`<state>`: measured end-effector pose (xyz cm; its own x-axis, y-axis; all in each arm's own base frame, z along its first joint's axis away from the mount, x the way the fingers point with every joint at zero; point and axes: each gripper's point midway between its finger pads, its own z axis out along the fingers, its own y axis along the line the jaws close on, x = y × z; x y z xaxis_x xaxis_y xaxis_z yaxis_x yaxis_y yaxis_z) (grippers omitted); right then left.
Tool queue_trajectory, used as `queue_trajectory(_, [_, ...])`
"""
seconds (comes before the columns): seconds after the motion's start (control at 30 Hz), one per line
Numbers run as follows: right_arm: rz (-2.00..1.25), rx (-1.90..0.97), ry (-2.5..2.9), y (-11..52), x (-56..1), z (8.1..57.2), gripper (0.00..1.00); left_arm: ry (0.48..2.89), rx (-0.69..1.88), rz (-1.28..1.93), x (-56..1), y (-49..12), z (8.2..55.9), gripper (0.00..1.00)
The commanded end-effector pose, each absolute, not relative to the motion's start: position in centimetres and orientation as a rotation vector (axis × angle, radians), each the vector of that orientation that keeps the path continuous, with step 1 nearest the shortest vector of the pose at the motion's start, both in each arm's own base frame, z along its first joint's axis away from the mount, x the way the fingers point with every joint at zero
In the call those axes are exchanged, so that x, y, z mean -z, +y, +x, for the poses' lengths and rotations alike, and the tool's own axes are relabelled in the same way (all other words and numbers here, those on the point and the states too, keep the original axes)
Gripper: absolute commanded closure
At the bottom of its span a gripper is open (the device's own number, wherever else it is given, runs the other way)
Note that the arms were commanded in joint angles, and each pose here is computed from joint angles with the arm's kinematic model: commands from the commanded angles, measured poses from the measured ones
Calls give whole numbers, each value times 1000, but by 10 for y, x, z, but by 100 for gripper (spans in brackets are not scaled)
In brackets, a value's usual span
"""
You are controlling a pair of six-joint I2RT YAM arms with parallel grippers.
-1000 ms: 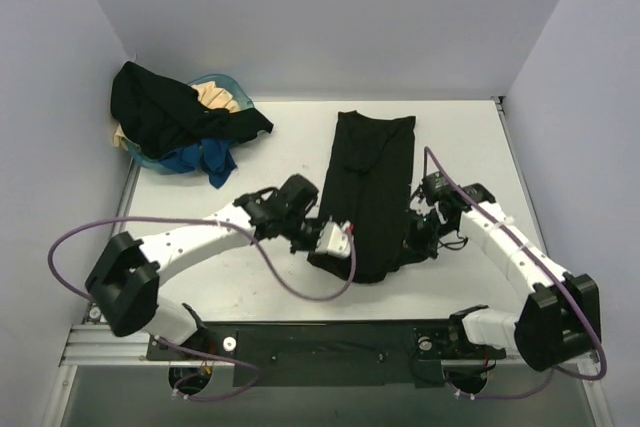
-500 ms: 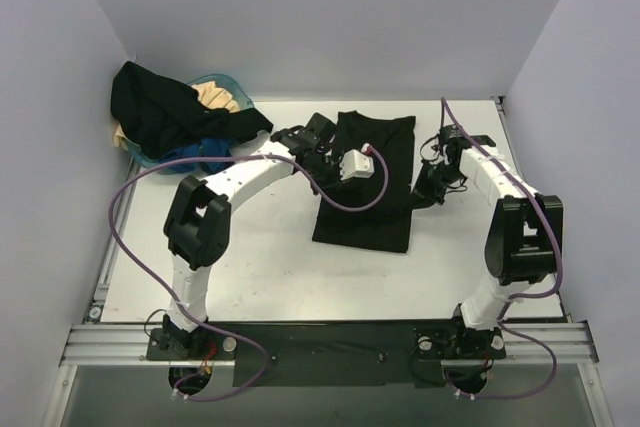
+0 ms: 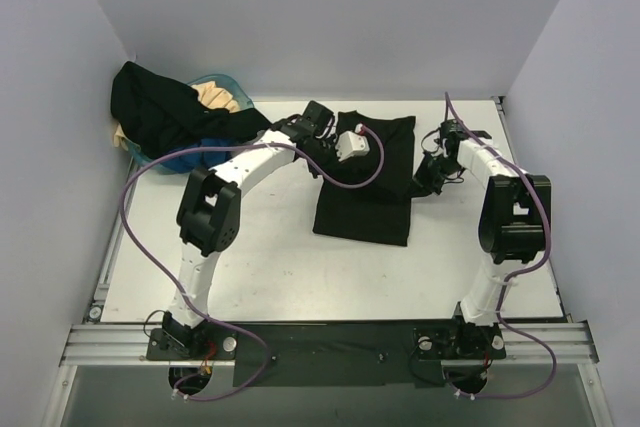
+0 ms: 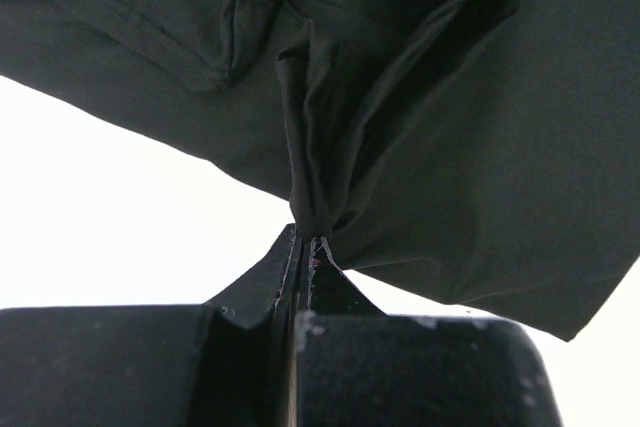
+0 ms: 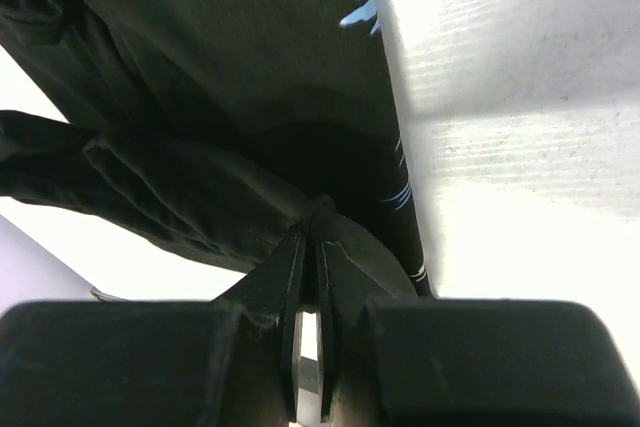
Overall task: Fold and stack the t-shirts
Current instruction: Fold the folded rectangular tshirt in 1/3 of the way
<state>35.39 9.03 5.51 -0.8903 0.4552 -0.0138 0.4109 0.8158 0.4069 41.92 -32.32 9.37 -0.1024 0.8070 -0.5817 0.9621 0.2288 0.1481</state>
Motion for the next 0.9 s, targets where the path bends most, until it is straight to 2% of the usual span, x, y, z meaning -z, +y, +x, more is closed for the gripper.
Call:
queue_trajectory(0.0, [753,-585,2847,83,-60,367,100,1875,335,1567,-109,-337,440,100])
queue_trajectory(0.33, [779,-572,2844,80,-47,377,100,1884,312,1494,-92,-344,456,100])
queue_trajectory(0.4, [840,-555,2831,66,-42,381,78,1922,304,1518,-78,-340,454,99])
queue_trajectory(0.43, [884,-553,2823,60,-40,381,76,1940,302,1519,-74,-339,453,95])
queue_trajectory(0.47, [903,-549,2812,56,-40,383,73,1954,284,1515,-74,-337,456,84])
queue_trajectory(0.5, [925,-537,2784,48,-45,385,73,1963,277,1496,-76,-337,457,79])
queue_trajectory(0.57, [930,-496,2731,34,-57,392,74,1953,200,1417,-91,-333,474,71])
queue_trajectory(0.63, [911,-434,2673,17,-75,402,71,1931,103,1293,-115,-327,499,57])
queue_trajectory(0.7, [861,-375,2647,9,-91,404,69,1923,54,1180,-144,-321,519,50])
queue_trajectory(0.77, [783,-356,2659,15,-98,398,70,1947,75,1136,-161,-314,525,50])
queue_trajectory(0.83, [659,-368,2697,35,-98,386,77,1980,88,1110,-169,-305,526,50])
queue_trajectory(0.87, [608,-380,2712,44,-97,383,85,1986,109,1114,-173,-303,523,50])
